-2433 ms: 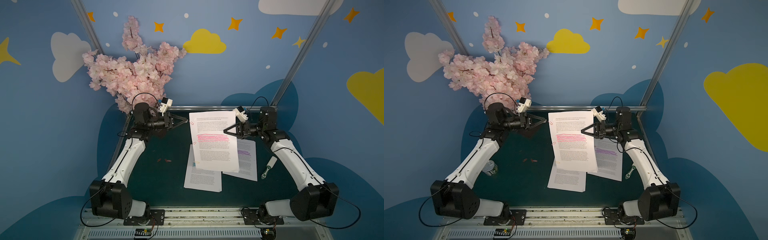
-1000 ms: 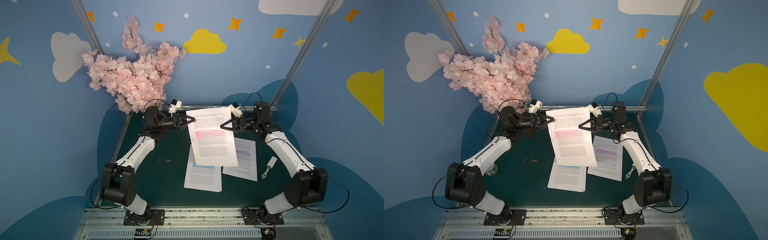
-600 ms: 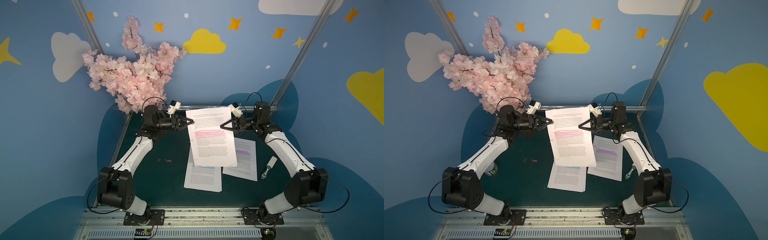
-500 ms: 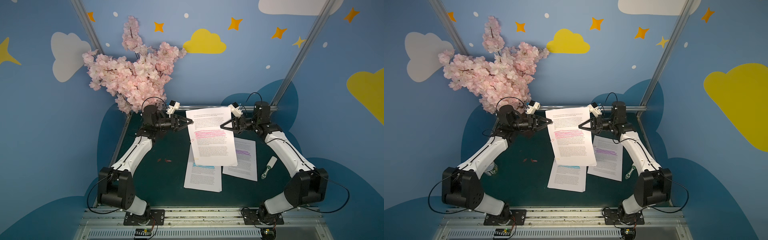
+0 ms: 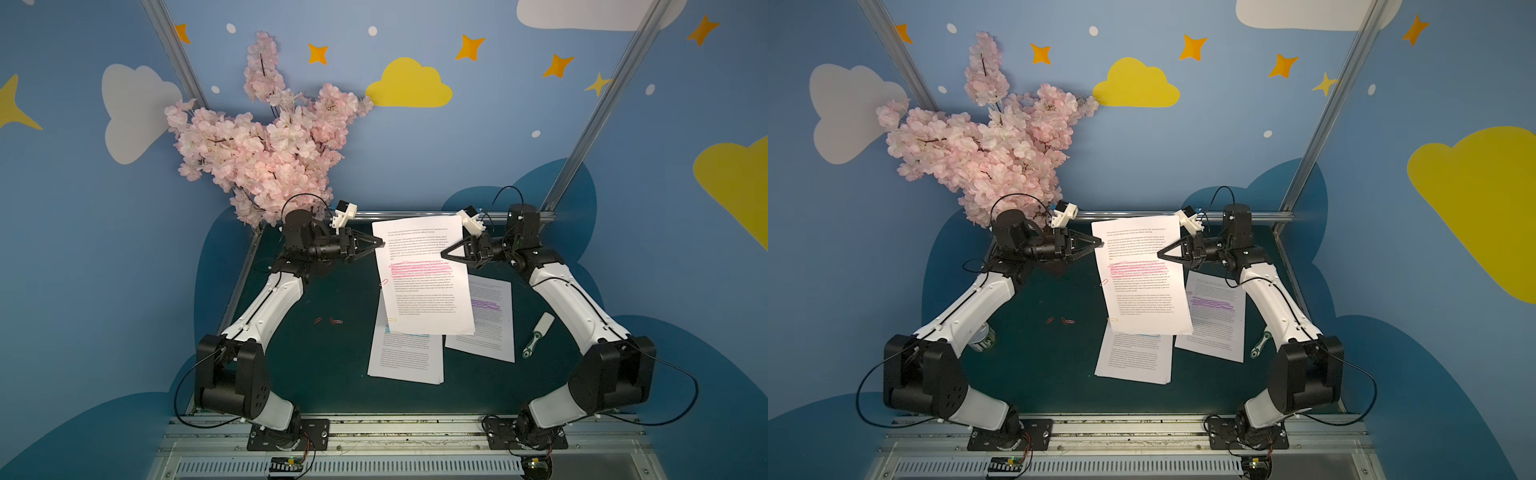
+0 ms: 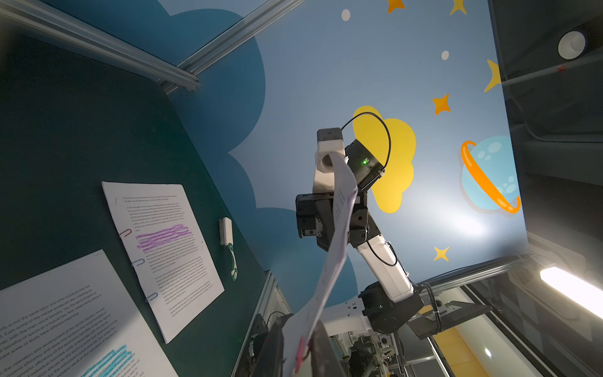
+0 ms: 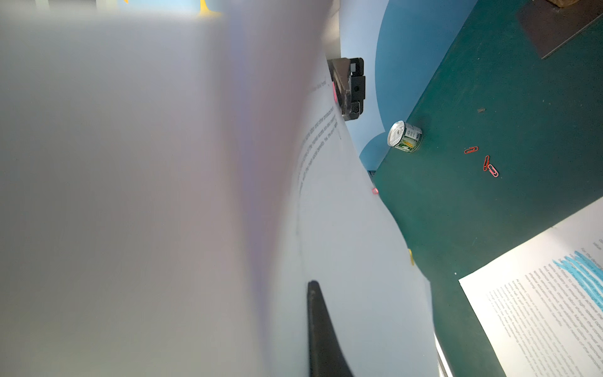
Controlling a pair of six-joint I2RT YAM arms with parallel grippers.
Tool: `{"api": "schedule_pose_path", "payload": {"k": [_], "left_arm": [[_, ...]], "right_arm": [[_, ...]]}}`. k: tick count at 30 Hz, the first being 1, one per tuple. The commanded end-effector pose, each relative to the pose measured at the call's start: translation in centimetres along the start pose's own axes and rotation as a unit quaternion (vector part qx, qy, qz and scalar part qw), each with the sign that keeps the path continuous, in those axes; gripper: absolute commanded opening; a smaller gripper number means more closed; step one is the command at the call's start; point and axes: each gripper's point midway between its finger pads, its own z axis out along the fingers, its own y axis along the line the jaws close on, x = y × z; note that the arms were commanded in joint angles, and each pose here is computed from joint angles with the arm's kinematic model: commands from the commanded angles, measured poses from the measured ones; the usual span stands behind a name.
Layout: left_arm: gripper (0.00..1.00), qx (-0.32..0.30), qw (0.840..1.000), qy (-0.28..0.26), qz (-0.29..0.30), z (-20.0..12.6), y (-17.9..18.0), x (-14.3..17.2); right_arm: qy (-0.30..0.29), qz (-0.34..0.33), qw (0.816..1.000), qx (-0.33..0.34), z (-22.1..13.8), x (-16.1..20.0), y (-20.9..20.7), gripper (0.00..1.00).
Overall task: Unclip the paperclips from the documents
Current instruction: Remove the paper clip from the document.
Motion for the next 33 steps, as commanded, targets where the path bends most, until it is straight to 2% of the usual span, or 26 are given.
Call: {"api": "schedule_pose_path", "payload": {"k": [1,7,10,33], "left_arm": [[0.19,0.007,0.999,-0.015,0.035,-0.6,-2.0,-0.9],[0.13,0.009,0.999,-0.019,0.032,-0.6,-1.9,-1.3],[0.03,0.011,0.999,-0.021,0.032,-0.5,-1.9,-1.4],[0.03,-0.007,0.999,-0.048,0.017,-1.6,0.4,-2.3]], "right_arm": [[0.007,-0.01,1.0,-0.007,-0.1,0.5,0.2,0.0],[0.007,-0.009,1.0,-0.008,-0.1,0.5,0.2,0.0],[0.007,-0.008,1.0,-0.008,-0.1,0.5,0.0,0.0],[-0.015,-0.017,1.0,-0.001,-2.0,-0.4,0.0,0.0]]}}
